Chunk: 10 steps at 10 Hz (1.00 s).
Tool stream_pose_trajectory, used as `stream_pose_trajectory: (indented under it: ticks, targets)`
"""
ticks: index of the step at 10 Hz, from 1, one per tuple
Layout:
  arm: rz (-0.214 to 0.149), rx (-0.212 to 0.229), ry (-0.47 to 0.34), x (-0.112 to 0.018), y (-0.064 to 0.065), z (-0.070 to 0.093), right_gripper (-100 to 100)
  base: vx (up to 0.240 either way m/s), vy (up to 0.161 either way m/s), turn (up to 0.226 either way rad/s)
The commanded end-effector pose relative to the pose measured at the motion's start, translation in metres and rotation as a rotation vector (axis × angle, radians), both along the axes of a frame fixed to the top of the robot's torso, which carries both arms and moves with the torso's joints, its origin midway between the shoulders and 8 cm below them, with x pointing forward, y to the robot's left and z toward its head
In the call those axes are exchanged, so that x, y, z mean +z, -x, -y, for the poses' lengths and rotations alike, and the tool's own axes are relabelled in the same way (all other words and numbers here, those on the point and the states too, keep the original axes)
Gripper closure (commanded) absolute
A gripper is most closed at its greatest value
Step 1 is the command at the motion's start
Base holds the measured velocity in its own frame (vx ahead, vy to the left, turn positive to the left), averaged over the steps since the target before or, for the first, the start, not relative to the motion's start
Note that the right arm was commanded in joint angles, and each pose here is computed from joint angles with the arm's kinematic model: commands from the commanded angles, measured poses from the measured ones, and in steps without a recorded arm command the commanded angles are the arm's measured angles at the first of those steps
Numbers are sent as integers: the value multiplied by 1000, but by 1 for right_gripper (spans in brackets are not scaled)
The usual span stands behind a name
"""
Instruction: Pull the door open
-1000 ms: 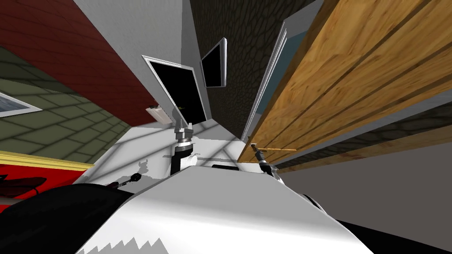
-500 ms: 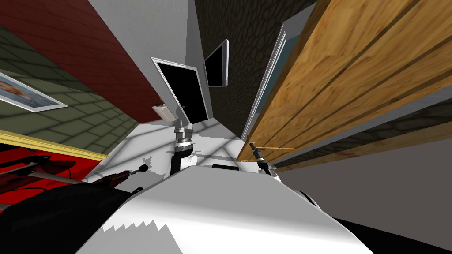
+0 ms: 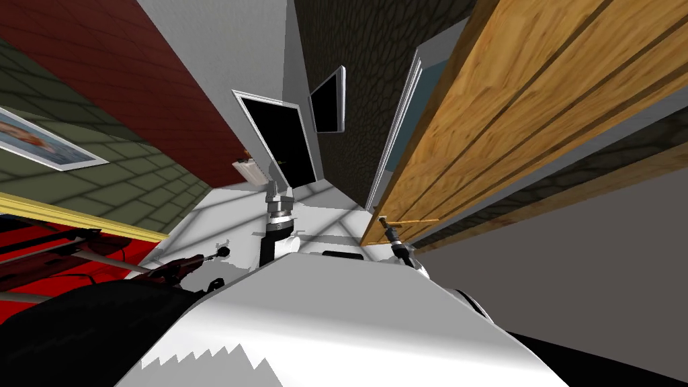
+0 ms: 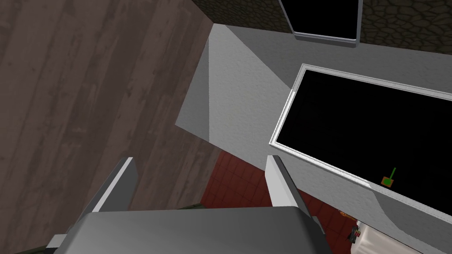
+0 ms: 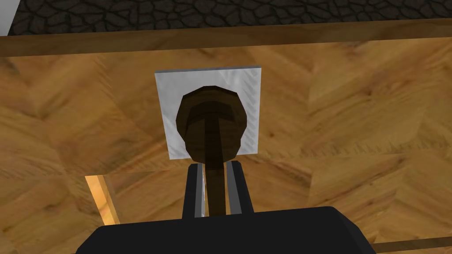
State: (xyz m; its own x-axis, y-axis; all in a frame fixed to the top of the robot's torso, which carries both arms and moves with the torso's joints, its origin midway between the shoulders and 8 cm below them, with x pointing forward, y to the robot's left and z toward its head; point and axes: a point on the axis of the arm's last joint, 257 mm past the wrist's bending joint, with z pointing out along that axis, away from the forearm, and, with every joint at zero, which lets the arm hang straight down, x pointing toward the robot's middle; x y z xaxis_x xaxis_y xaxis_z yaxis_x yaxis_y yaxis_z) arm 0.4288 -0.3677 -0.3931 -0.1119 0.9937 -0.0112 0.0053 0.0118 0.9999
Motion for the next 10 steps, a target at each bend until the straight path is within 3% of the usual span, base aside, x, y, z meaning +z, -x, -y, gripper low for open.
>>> stream_pose_trajectory:
  ticks: [1,6,10]
  targets:
    - [6,30,-7,1,-1,-15,100,-72,-36,-4]
    - [6,102,-8,1,2,-36,100,-98,-76,5]
    - [4,163,-11,1,6,-54,100,-97,-138,-5]
